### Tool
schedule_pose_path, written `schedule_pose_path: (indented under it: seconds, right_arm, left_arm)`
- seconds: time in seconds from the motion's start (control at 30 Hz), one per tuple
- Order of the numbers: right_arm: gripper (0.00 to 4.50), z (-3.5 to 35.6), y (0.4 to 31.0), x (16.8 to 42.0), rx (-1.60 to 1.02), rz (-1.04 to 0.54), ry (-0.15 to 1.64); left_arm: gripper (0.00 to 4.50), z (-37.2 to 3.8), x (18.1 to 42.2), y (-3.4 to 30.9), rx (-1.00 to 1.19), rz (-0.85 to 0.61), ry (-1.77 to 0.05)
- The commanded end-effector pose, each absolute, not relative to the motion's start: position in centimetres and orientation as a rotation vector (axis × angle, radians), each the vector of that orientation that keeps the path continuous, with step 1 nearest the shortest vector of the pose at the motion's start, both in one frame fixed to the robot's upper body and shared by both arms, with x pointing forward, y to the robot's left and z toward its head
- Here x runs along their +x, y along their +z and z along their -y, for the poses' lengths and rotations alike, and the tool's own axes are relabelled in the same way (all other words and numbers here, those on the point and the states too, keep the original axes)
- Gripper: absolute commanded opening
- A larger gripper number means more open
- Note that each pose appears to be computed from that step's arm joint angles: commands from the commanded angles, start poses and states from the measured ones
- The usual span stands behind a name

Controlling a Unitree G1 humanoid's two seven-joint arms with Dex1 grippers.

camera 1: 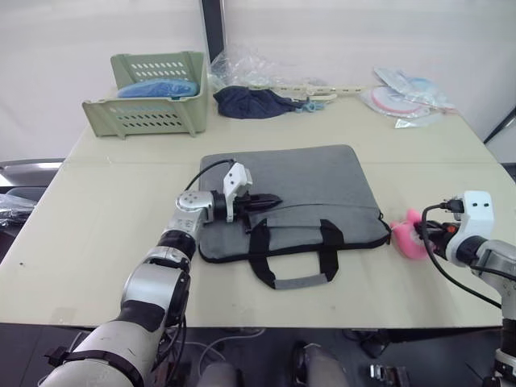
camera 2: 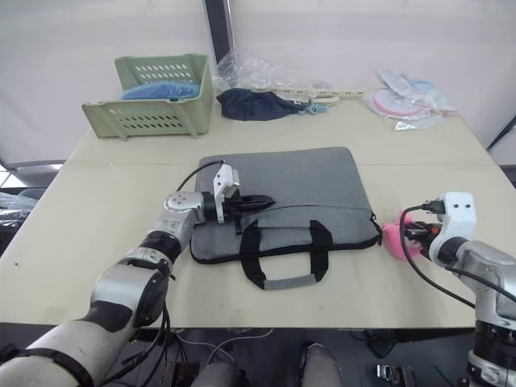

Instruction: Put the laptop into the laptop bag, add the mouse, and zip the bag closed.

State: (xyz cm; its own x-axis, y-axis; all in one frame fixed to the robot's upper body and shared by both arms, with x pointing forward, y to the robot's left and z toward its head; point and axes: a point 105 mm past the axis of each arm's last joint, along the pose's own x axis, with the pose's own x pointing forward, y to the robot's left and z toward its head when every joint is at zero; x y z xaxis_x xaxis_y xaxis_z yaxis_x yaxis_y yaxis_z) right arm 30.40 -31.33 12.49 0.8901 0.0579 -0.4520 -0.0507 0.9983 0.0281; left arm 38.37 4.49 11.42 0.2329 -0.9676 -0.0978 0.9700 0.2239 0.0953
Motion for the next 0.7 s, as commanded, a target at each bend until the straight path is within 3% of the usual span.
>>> schedule_pose_path:
  seconds: [0.03,0.27,0.7]
  right_arm:
    - [0.08,32.4,14.7,31.0,-0.105,-0.421,0.051]
    - [0.08,32.5,15.9,32.6,-0.224,-0.387,0.09]
    - [0.08,30.6,15.2,36.0,-0.304,-0.373,0.205]
  left_arm:
    - [0.0,-5.1,36.2,5.0,0.125,-0.294,-1.353]
    - [0.0,-4.7,35.9,4.9,0.12,-0.301,-1.375]
    - [0.0,-4.9,35.7,4.7,0.121,-0.305,-1.384]
